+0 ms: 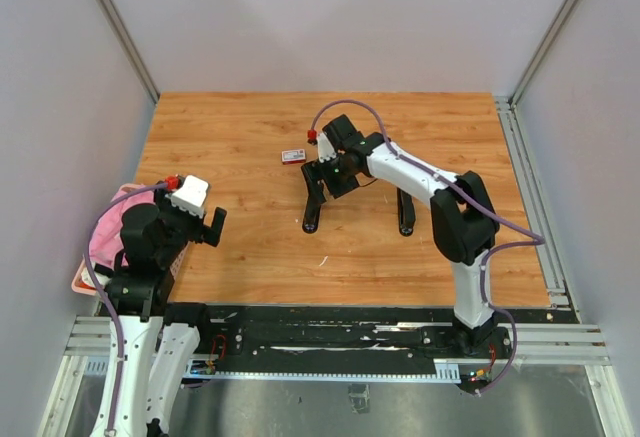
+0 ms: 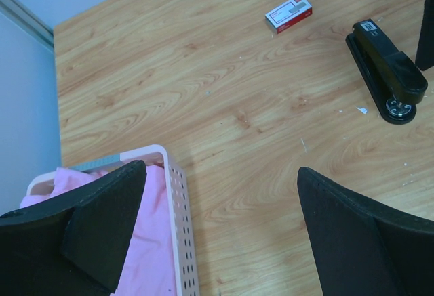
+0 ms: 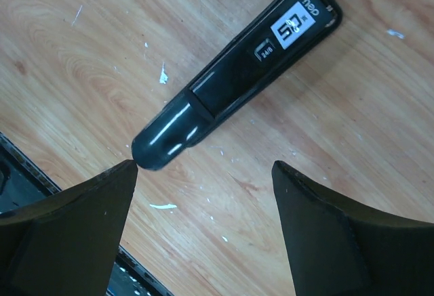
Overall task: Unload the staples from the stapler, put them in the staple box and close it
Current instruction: Adjust the stapler at the center of the board.
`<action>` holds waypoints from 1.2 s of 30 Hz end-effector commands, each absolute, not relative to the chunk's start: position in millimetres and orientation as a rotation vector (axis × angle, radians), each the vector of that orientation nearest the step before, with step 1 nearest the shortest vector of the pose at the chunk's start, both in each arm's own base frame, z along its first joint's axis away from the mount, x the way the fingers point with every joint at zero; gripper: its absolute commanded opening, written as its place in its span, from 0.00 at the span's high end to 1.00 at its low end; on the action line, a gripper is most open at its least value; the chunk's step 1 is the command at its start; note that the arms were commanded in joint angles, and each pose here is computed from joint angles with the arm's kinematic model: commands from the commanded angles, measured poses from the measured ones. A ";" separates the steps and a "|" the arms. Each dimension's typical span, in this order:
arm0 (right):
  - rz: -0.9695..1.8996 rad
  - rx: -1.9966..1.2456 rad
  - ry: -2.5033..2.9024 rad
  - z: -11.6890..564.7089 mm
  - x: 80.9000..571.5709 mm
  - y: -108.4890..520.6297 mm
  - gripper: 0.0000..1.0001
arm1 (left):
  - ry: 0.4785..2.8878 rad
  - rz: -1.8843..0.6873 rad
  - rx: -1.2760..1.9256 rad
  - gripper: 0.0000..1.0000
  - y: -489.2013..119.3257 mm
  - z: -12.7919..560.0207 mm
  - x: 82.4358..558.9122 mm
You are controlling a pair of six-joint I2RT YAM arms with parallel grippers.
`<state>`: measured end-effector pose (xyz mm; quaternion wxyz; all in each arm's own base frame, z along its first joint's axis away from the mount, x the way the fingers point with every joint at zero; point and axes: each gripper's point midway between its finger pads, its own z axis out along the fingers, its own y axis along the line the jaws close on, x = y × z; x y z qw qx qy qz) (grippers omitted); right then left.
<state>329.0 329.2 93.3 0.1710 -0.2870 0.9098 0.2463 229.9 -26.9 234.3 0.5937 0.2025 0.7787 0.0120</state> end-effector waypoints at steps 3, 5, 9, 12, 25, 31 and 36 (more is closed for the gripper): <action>0.718 -0.752 2.689 85.1 321.4 347.4 0.17 | 1.797 0.051 0.455 0.02 -22.9 236.9 234.6; 0.710 -0.758 2.691 82.5 322.4 351.1 0.17 | 1.800 0.048 0.456 0.02 -23.2 235.2 235.4; 0.681 -0.770 2.693 75.9 323.4 356.1 0.17 | 1.803 0.055 0.451 0.02 -21.9 233.6 236.0; 0.610 -0.796 2.689 68.6 324.0 357.1 0.17 | 1.799 0.054 0.451 0.02 -22.0 235.0 235.8; 0.279 -1.036 2.577 55.7 317.1 365.3 0.17 | 1.787 0.056 0.447 0.02 -22.0 237.2 233.9; 0.104 -1.119 2.489 56.8 318.3 364.2 0.24 | 1.781 0.057 0.446 0.02 -22.1 238.4 233.3; 0.003 -1.127 2.450 61.2 322.8 355.9 0.33 | 1.778 0.054 0.447 0.02 -22.7 238.6 232.4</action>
